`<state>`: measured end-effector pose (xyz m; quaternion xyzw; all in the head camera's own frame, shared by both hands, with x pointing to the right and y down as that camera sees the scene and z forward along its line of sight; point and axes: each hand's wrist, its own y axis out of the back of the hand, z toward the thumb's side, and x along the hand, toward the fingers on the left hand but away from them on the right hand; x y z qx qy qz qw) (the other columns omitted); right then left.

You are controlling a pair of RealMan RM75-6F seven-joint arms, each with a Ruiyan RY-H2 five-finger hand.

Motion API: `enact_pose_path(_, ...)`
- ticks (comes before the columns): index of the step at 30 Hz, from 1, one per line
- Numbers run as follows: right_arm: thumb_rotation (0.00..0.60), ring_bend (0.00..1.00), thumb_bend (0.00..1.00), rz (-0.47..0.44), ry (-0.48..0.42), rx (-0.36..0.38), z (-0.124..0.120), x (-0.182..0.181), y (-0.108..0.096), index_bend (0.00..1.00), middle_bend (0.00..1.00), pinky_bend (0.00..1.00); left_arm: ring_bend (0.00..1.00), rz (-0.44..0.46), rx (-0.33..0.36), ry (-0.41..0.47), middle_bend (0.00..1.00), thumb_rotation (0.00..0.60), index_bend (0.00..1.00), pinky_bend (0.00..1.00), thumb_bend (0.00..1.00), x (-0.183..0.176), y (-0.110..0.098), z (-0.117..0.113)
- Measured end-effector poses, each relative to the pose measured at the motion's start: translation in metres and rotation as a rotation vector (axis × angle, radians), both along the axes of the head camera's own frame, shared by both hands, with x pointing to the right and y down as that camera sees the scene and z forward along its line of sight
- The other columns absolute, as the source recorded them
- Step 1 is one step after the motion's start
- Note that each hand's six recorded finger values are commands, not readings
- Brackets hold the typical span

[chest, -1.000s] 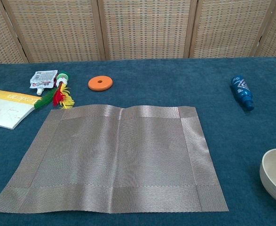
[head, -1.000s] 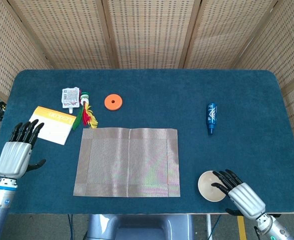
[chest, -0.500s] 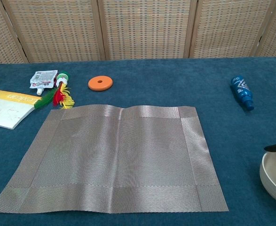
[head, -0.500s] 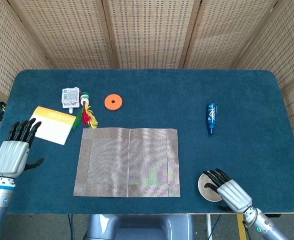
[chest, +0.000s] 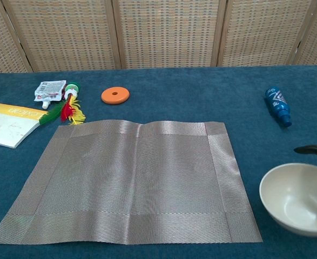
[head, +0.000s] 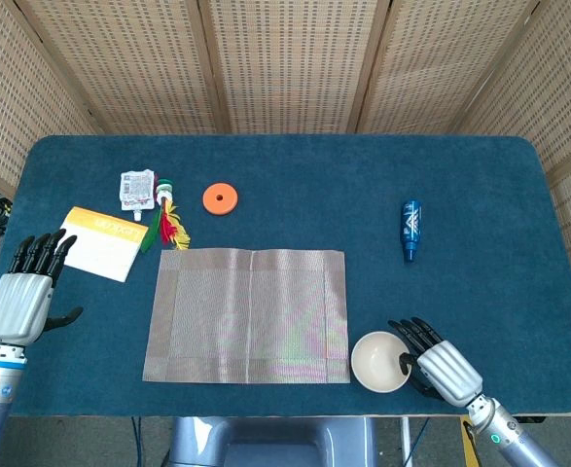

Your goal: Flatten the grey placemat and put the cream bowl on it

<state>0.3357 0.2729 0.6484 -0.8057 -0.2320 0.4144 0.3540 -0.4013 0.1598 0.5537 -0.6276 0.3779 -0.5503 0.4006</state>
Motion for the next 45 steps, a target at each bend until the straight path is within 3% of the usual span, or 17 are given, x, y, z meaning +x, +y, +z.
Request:
enact_pose_path(7, 0.6, 0.0, 0.63, 0.035, -0.052, 0.079, -0.016, -0.01, -0.042, 0.71, 0.0, 0.0, 0.0, -0.003, 0.0, 0.01, 0.0, 0.6, 0.0, 0.0, 0.0, -0.001, -0.001, -0.002)
enact_pose_path(14, 0.6, 0.0, 0.63, -0.003, -0.104, 0.125, -0.023, -0.044, -0.089, 0.71, 0.01, 0.0, 0.0, -0.004, -0.003, 0.019, 0.0, 0.6, 0.0, 0.0, 0.0, -0.002, -0.001, -0.003)
enact_pose_path(24, 0.6, 0.0, 0.63, -0.11, -0.158, 0.03, 0.016, -0.146, -0.135, 0.71, 0.02, 0.0, 0.0, -0.018, -0.011, 0.023, 0.0, 0.6, 0.0, 0.0, 0.0, -0.006, -0.004, -0.002)
enact_pose_path(31, 0.6, 0.0, 0.63, -0.131, -0.187, -0.013, 0.039, -0.204, -0.145, 0.71, 0.03, 0.0, 0.0, -0.033, -0.022, 0.02, 0.0, 0.6, 0.0, 0.0, 0.0, -0.011, -0.008, 0.002)
enact_pose_path(41, 0.6, 0.0, 0.63, -0.171, -0.175, -0.043, 0.063, -0.239, -0.131, 0.71, 0.03, 0.0, 0.0, -0.041, -0.039, 0.009, 0.0, 0.6, 0.0, 0.0, 0.0, -0.012, -0.013, 0.008)
enact_pose_path(43, 0.6, 0.0, 0.59, -0.172, -0.17, -0.047, 0.066, -0.24, -0.129, 0.64, 0.02, 0.0, 0.0, -0.042, -0.04, 0.007, 0.0, 0.6, 0.0, 0.0, 0.0, -0.012, -0.013, 0.009)
enact_pose_path(44, 0.6, 0.0, 0.51, -0.174, -0.168, -0.047, 0.067, -0.24, -0.129, 0.52, 0.01, 0.0, 0.0, -0.042, -0.041, 0.007, 0.0, 0.6, 0.0, 0.0, 0.0, -0.012, -0.013, 0.009)
enact_pose_path(45, 0.6, 0.0, 0.37, -0.179, -0.164, -0.048, 0.068, -0.239, -0.128, 0.33, 0.0, 0.0, 0.0, -0.042, -0.041, 0.006, 0.0, 0.6, 0.0, 0.0, 0.0, -0.012, -0.013, 0.009)
